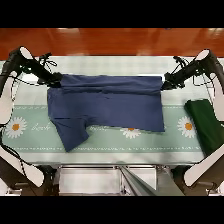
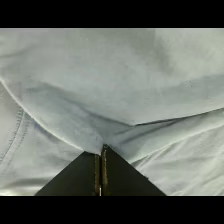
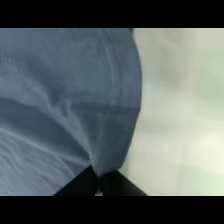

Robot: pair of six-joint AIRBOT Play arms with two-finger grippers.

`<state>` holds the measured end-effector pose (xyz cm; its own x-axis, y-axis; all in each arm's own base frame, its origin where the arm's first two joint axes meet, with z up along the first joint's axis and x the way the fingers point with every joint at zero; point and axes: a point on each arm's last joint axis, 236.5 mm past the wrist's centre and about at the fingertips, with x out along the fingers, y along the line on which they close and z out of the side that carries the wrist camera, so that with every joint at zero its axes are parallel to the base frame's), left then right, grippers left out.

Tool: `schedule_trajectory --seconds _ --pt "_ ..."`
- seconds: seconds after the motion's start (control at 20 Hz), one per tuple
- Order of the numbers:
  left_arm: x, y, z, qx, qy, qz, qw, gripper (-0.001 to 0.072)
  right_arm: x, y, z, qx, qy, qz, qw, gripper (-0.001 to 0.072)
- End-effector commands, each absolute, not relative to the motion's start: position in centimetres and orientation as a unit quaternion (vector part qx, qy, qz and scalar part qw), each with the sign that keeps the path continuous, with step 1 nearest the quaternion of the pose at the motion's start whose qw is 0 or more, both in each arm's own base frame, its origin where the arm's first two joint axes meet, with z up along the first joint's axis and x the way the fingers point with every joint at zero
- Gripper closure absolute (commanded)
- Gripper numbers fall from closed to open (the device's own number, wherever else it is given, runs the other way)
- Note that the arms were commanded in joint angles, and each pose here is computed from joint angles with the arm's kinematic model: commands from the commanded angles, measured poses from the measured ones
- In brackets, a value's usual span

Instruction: Fold the shirts.

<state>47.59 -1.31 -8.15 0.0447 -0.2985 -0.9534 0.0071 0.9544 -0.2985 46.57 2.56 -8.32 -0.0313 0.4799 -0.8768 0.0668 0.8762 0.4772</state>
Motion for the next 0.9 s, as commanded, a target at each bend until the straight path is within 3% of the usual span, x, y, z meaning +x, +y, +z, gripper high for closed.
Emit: schedule_trajectory --seconds 0.0,0.05,0.15,0.3,0.45,0.6,0.7,0.85 --pt "46.7 -1.9 -8.2 -0.123 0.697 -0.110 0.697 0.0279 46.3 3.0 -8.3 0.206 0.709 0.143 0.659 0.0288" --pt "45.9 -1.8 -8.0 -0.122 0.708 -0.113 0.686 0.0207 46.1 3.0 -8.0 0.212 0.712 0.139 0.655 0.0300" --pt "45.2 -0.4 -6.7 -0.136 0.714 -0.082 0.682 0.0210 45.3 2.3 -5.9 0.218 0.713 0.134 0.653 0.0300" --pt "44.5 2.5 -2.1 -0.155 0.684 -0.052 0.711 0.0210 43.6 -1.2 -1.8 0.190 0.706 0.100 0.675 0.0300" --pt "39.3 5.4 -1.1 -0.194 0.667 -0.007 0.719 0.0204 40.5 -2.1 -1.9 0.230 0.663 0.061 0.710 0.0300" --pt "32.2 6.4 -2.9 -0.246 0.639 0.008 0.729 0.0204 38.3 -0.3 -1.4 0.333 0.526 0.058 0.781 0.0300" --pt "29.1 5.3 -3.6 -0.323 0.601 0.008 0.731 0.0204 34.8 1.6 -0.4 0.383 0.479 0.086 0.785 0.0301" --pt "24.8 4.1 -5.5 -0.401 0.585 0.025 0.704 0.0204 30.4 3.1 -0.8 0.398 0.477 0.089 0.779 0.0302"
